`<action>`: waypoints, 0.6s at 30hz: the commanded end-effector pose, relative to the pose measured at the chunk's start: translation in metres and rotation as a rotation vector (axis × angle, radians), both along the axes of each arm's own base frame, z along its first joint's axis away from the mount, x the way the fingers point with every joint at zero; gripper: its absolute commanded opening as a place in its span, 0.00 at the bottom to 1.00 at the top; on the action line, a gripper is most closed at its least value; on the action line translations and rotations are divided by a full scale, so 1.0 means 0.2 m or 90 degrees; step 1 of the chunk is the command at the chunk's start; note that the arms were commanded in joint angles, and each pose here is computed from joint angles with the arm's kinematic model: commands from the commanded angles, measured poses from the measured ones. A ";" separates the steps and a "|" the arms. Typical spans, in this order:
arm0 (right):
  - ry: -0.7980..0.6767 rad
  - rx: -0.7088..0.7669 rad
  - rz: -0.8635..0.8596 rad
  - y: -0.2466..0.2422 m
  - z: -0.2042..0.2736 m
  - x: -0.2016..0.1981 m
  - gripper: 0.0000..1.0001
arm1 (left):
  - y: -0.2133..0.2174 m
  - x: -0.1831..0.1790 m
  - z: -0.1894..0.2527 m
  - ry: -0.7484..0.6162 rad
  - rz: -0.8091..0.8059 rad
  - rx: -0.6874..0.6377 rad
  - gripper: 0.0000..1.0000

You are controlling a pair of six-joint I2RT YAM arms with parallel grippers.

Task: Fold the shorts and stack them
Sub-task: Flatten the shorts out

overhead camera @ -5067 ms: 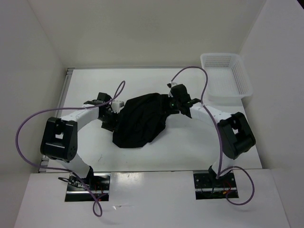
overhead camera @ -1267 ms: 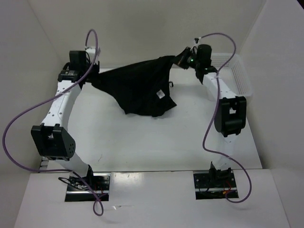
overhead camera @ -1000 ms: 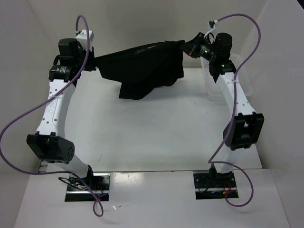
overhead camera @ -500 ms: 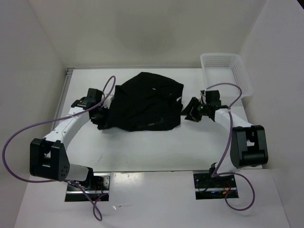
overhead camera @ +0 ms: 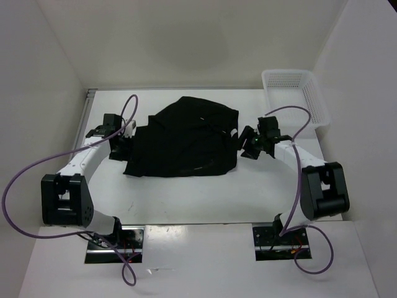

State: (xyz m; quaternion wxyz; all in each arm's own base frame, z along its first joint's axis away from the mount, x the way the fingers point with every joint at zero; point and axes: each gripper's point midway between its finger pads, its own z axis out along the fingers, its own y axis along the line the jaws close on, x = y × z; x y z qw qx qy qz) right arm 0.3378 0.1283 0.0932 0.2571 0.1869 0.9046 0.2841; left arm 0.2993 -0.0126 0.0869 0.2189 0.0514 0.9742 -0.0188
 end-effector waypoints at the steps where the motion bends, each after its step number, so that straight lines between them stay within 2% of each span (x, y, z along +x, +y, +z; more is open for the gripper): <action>1: -0.019 -0.054 0.032 0.11 0.01 0.06 0.65 | 0.05 0.06 -0.03 -0.001 0.018 -0.003 0.60; 5: -0.054 -0.091 0.091 0.26 -0.01 0.09 0.66 | 0.04 0.05 -0.14 0.029 0.018 -0.016 0.60; 10: -0.012 -0.124 0.085 0.23 -0.16 0.11 0.66 | 0.04 0.02 -0.26 0.088 0.020 -0.028 0.61; 14: 0.027 -0.128 0.093 0.24 -0.28 0.09 0.66 | 0.04 0.00 -0.31 0.105 0.024 -0.034 0.61; 18: 0.042 -0.134 0.076 0.22 -0.29 0.07 0.67 | 0.06 -0.01 -0.34 0.110 0.030 -0.019 0.62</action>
